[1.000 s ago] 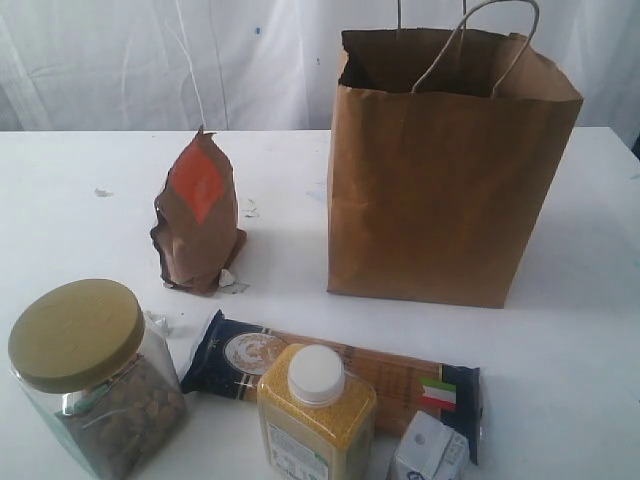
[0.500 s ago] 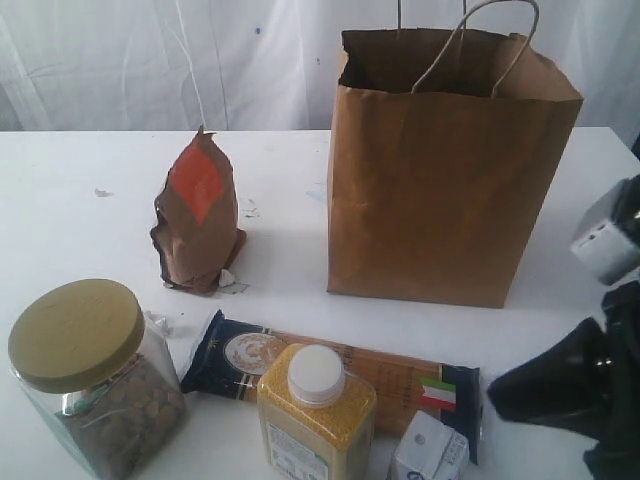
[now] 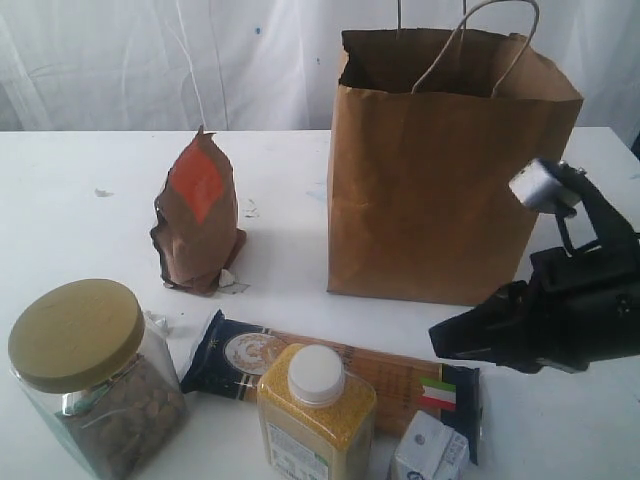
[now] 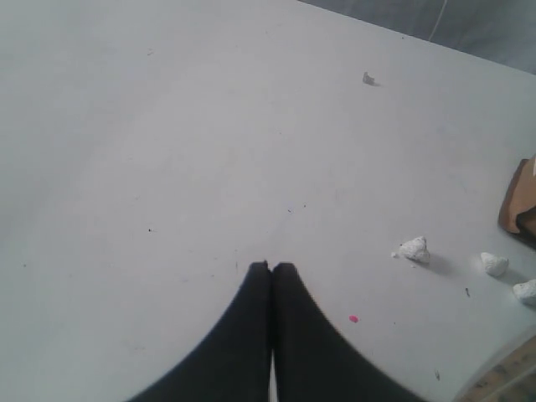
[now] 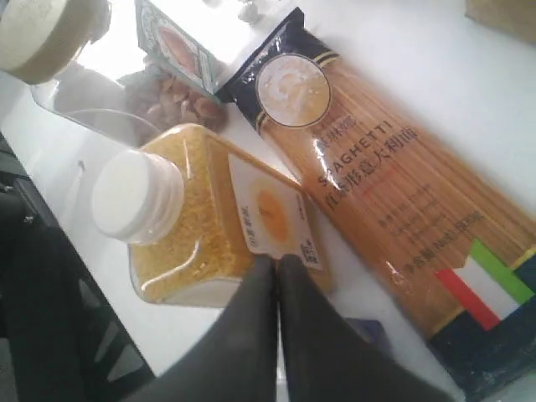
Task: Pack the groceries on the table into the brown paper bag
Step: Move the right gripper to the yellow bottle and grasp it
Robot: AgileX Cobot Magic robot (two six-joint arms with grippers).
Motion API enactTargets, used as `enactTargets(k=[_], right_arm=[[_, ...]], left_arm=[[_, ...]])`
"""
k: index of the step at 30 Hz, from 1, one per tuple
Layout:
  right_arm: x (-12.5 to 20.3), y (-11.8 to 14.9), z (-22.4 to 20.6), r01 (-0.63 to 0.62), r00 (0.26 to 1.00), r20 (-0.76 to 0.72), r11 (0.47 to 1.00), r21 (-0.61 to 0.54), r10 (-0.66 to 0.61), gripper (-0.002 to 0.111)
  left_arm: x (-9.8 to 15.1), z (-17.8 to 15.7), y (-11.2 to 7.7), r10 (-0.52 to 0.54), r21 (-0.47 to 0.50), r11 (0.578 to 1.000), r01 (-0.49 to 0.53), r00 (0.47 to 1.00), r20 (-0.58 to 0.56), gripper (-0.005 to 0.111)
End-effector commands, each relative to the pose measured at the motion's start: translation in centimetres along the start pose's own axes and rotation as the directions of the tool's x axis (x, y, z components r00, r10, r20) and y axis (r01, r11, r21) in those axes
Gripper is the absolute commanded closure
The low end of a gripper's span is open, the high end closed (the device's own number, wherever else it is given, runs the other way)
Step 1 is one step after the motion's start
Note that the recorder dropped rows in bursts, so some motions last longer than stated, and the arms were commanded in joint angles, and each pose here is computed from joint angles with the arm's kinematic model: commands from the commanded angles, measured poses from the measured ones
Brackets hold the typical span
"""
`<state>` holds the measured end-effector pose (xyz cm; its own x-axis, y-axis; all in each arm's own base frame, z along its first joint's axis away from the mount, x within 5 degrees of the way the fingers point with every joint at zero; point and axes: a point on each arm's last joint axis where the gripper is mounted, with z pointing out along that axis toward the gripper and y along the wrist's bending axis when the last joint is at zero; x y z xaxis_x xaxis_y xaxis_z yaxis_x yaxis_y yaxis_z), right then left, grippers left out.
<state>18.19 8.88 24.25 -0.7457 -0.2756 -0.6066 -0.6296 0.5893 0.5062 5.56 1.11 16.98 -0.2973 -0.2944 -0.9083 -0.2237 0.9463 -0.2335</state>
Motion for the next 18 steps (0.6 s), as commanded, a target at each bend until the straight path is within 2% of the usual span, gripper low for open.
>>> enactTargets(k=[1, 5, 8, 11, 13, 14, 16, 18], right_arm=[[-1.4, 0.3, 0.0, -0.068, 0.989, 0.130, 0.996, -0.048, 0.074, 0.108], [-3.4, -0.1, -0.5, -0.155, 0.932, 0.325, 0.987, -0.043, 0.161, 0.108], [-5.2, 0.5, -1.3, -0.102, 0.907, 0.401, 0.991, -0.082, 0.126, 0.108], [-6.7, 3.5, -2.2, 0.097, 0.915, 0.403, 0.964, -0.249, 0.012, 0.108], [-7.6, 5.7, -2.6, 0.205, 0.915, 0.398, 0.930, -0.307, -0.070, 0.108], [-7.9, 6.6, -2.6, 0.236, 0.915, 0.387, 0.926, -0.294, -0.111, 0.108], [-8.0, 8.0, -2.4, 0.296, 0.915, 0.337, 0.935, -0.194, -0.220, 0.108], [-7.8, 8.9, -1.9, 0.376, 0.899, 0.249, 0.927, -0.015, -0.360, 0.108]], left_arm=[[0.1, 0.0, 0.0, -0.005, 0.007, 1.000, 0.005, 1.000, 0.004, 0.107], [0.1, 0.0, 0.0, -0.005, 0.007, 1.000, 0.005, 1.000, 0.004, 0.107], [0.1, 0.0, 0.0, -0.005, 0.007, 1.000, 0.005, 1.000, 0.004, 0.107], [0.1, 0.0, 0.0, -0.005, 0.007, 1.000, 0.005, 1.000, 0.004, 0.107], [0.1, 0.0, 0.0, -0.005, 0.007, 1.000, 0.005, 1.000, 0.004, 0.107], [0.1, 0.0, 0.0, -0.005, 0.007, 1.000, 0.005, 1.000, 0.004, 0.107], [0.1, 0.0, 0.0, -0.005, 0.007, 1.000, 0.005, 1.000, 0.004, 0.107], [0.1, 0.0, 0.0, -0.005, 0.007, 1.000, 0.005, 1.000, 0.004, 0.107]])
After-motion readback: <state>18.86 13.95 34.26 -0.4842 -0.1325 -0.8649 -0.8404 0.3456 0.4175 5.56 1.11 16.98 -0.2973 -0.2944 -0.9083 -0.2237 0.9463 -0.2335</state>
